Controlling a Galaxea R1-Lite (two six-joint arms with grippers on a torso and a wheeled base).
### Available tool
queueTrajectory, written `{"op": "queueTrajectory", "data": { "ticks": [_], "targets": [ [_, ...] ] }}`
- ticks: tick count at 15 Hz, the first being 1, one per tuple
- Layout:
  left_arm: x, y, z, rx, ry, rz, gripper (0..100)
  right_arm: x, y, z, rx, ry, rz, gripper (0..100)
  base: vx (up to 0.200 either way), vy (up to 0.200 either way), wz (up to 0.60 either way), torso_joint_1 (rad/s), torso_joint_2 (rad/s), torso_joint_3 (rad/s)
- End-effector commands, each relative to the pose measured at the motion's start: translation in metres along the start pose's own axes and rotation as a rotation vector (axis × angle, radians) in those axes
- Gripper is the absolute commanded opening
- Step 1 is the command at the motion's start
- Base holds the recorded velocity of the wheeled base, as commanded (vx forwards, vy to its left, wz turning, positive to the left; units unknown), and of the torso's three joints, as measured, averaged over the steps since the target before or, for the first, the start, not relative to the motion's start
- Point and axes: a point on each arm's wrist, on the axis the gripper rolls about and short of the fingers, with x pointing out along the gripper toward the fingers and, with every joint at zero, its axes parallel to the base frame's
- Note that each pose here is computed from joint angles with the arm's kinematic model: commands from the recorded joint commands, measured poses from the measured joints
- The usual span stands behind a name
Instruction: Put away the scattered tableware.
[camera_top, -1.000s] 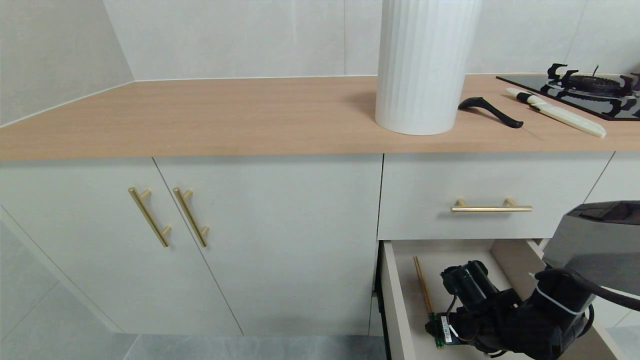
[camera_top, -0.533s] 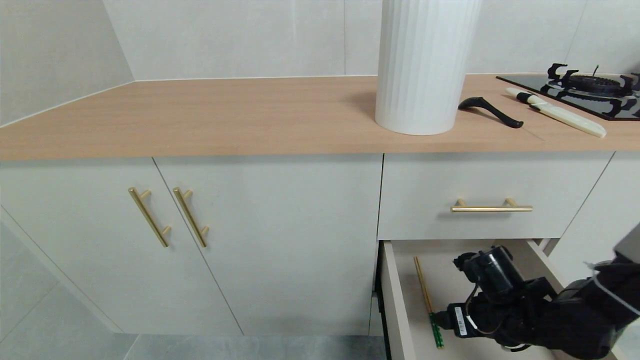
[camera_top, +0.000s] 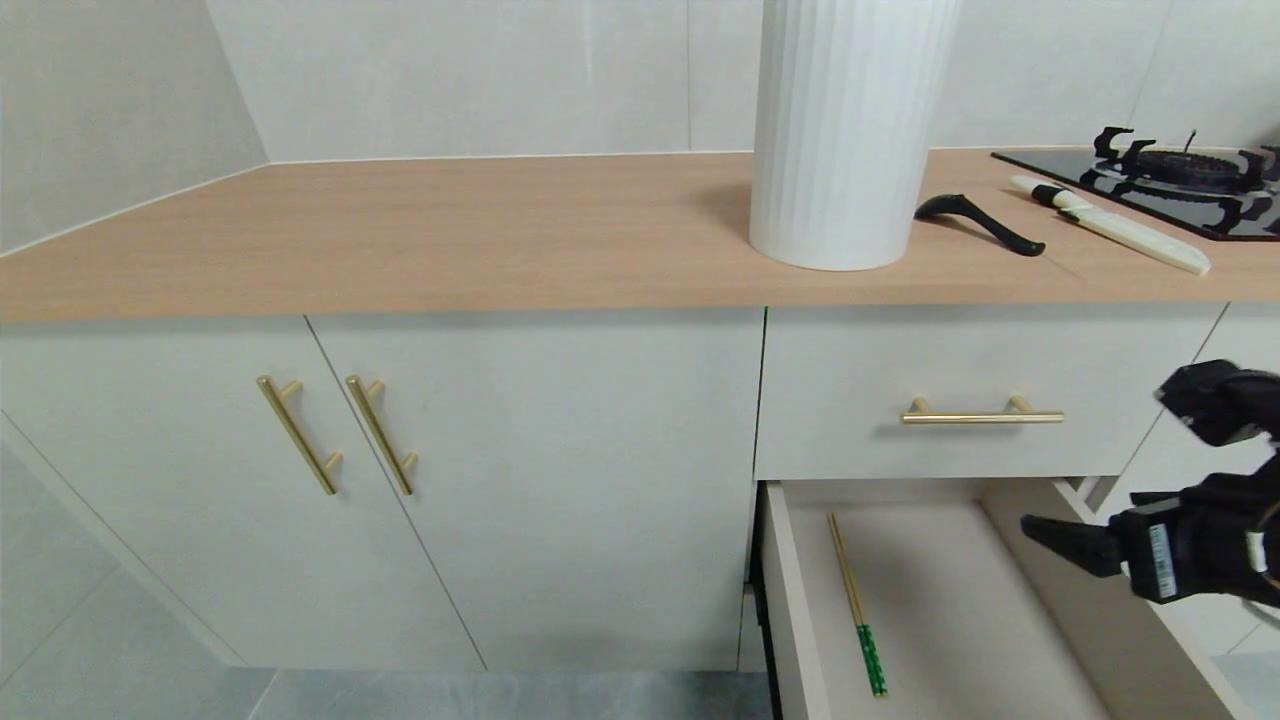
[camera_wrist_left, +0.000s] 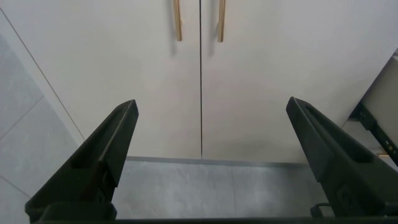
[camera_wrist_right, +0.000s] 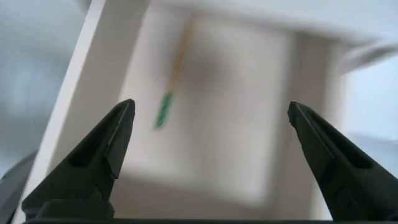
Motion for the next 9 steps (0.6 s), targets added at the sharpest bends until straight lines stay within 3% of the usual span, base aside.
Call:
{"op": "queueTrajectory", "data": {
  "ticks": [1,5,9],
  "targets": [
    [0.0000,0.0000,0.0001,0.000,-0.001,0.001,100,-0.0356,-0.0106,0.0105,0.025,-0.141,-0.026,100,0.000,0.000,0.00,0.017,-0.13,-0.100],
    [0.0000,0.0000,0.0001,-0.001,-0.001,0.001,100,-0.0363,-0.0107,0.0114,0.025,-0.145,-0.025,100,0.000,0.000,0.00,0.075,-0.27,-0.282],
    [0.0000,0.0000,0.0001,-0.001,-0.001,0.001,100,-0.0363,-0.0107,0.0114,0.025,-0.145,-0.025,100,0.000,0.000,0.00,0.130,-0.52,-0.304]
  ]
}}
